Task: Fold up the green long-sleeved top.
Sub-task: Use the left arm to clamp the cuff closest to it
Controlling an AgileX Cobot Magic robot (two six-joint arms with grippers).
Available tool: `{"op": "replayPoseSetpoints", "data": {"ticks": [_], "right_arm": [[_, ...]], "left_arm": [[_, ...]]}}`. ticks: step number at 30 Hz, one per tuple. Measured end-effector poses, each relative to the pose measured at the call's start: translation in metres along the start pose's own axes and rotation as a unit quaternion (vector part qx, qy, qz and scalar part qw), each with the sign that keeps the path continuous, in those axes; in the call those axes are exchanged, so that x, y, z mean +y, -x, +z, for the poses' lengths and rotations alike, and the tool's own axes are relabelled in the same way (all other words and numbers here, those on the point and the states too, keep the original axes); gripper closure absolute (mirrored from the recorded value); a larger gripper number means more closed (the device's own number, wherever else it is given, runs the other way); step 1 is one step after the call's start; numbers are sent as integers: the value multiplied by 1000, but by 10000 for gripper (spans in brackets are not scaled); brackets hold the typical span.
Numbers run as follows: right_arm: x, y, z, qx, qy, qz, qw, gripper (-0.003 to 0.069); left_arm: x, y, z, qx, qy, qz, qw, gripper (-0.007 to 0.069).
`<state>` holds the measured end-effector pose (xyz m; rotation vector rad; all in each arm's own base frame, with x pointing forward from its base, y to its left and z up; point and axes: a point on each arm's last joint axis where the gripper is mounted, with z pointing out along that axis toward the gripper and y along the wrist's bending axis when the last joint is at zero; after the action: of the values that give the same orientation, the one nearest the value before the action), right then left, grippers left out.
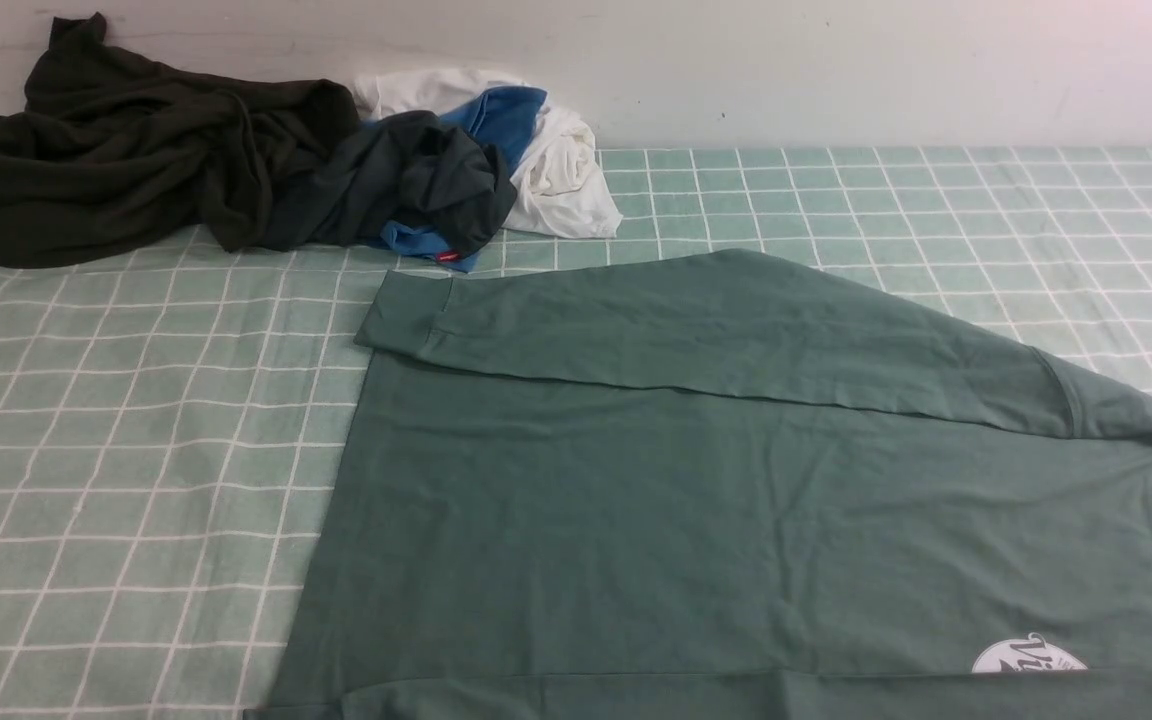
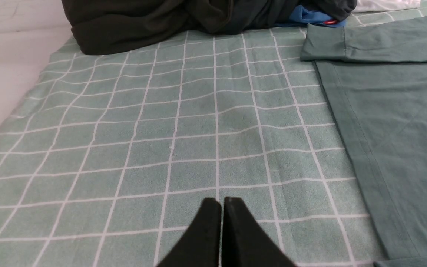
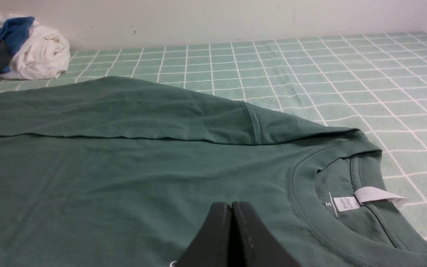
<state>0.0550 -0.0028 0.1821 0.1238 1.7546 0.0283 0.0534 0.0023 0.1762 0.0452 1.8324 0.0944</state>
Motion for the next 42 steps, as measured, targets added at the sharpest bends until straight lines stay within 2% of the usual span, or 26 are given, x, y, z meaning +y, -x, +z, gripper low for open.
{"op": "replayPoseSetpoints", "data": {"ticks": [17, 20, 22, 23, 25, 26, 28, 30, 31, 34, 36, 38, 40, 42], "right_arm": [[0, 0, 0, 0, 0, 13, 1000, 673], [0, 0, 0, 0, 3, 47, 999, 673], [2, 0, 0, 2, 8, 90, 996, 673], [2, 0, 0, 2, 9, 97, 995, 673], [4, 0, 0, 5, 21, 176, 984, 673], [6, 0, 0, 10, 34, 253, 967, 673], [10, 0, -1, 18, 51, 347, 936, 673], [12, 0, -1, 24, 62, 404, 912, 673], [14, 1, -1, 29, 71, 444, 893, 673], [15, 2, -1, 28, 80, 478, 874, 673], [15, 3, -1, 27, 80, 477, 875, 673], [14, 4, -1, 17, 75, 458, 886, 673], [12, 4, -1, 6, 71, 436, 897, 673], [11, 6, -1, -8, 68, 404, 912, 673]], "left_arm": [[0, 1, 0, -3, -1, -10, 1000, 629], [-3, 3, 0, -25, -19, -110, 993, 629], [-5, 7, 0, -42, -36, -210, 976, 629], [-5, 8, 0, -45, -38, -218, 974, 629], [-6, 13, -1, -68, -60, -346, 934, 629], [-6, 17, -1, -78, -77, -443, 890, 629], [-7, 19, -2, -81, -91, -513, 850, 629], [-7, 20, -2, -82, -96, -539, 833, 629], [-7, 20, -2, -82, -99, -548, 827, 629], [-7, 21, -2, -83, -101, -554, 822, 629], [-7, 21, -2, -83, -102, -557, 820, 629], [-7, 21, -2, -83, -103, -558, 819, 629], [-7, 21, -2, -85, -102, -542, 830, 629], [-7, 26, -4, -93, -102, -493, 859, 629]]}}
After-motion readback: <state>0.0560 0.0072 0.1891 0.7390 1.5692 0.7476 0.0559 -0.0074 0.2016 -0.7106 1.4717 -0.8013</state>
